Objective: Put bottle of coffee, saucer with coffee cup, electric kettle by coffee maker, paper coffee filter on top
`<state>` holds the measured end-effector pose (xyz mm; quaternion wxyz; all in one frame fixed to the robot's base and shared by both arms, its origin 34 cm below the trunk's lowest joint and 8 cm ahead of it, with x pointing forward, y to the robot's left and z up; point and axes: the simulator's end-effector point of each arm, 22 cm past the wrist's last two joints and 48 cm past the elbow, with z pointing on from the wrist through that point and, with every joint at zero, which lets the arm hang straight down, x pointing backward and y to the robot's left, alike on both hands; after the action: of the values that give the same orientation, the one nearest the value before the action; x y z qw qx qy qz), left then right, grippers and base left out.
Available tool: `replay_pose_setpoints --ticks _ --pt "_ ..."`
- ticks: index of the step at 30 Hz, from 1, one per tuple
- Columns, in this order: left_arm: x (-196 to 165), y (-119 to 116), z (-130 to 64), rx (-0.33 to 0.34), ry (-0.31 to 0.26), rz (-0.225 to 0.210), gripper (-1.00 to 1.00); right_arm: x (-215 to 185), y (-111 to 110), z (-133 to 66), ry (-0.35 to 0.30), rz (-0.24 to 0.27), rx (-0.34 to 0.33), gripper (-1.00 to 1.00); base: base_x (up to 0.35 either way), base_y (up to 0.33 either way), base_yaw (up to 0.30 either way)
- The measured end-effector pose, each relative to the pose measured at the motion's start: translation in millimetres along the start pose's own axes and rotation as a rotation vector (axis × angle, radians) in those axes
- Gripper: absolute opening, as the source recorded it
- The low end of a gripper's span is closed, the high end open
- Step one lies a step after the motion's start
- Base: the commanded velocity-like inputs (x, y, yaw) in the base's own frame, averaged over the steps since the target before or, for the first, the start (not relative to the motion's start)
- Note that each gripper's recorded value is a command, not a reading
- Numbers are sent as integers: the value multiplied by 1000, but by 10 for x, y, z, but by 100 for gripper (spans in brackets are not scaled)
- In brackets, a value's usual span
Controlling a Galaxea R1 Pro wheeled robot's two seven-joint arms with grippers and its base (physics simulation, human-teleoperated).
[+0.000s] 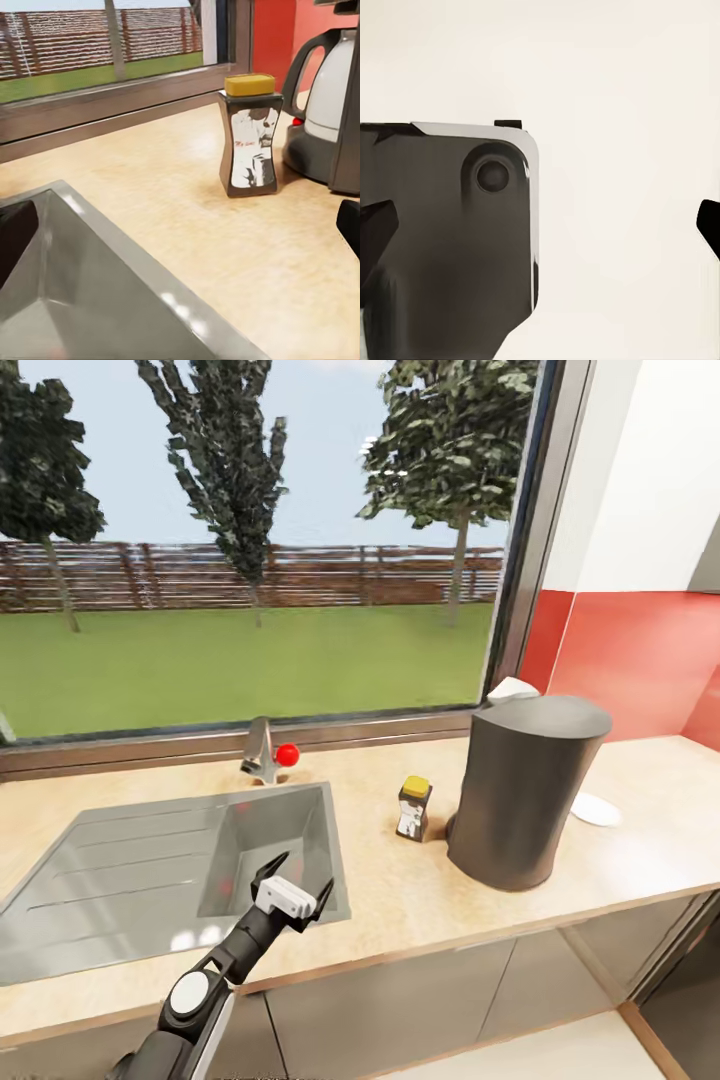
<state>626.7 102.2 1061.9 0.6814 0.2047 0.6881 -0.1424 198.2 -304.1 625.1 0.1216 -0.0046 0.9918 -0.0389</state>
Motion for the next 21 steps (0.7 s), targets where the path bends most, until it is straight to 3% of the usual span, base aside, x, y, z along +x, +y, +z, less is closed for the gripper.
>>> replay_pose_setpoints --ticks 21 --pt "-15 -35 13 4 -2 -2 100 -3 -15 0 -1 1 2 100 0 -269 14"
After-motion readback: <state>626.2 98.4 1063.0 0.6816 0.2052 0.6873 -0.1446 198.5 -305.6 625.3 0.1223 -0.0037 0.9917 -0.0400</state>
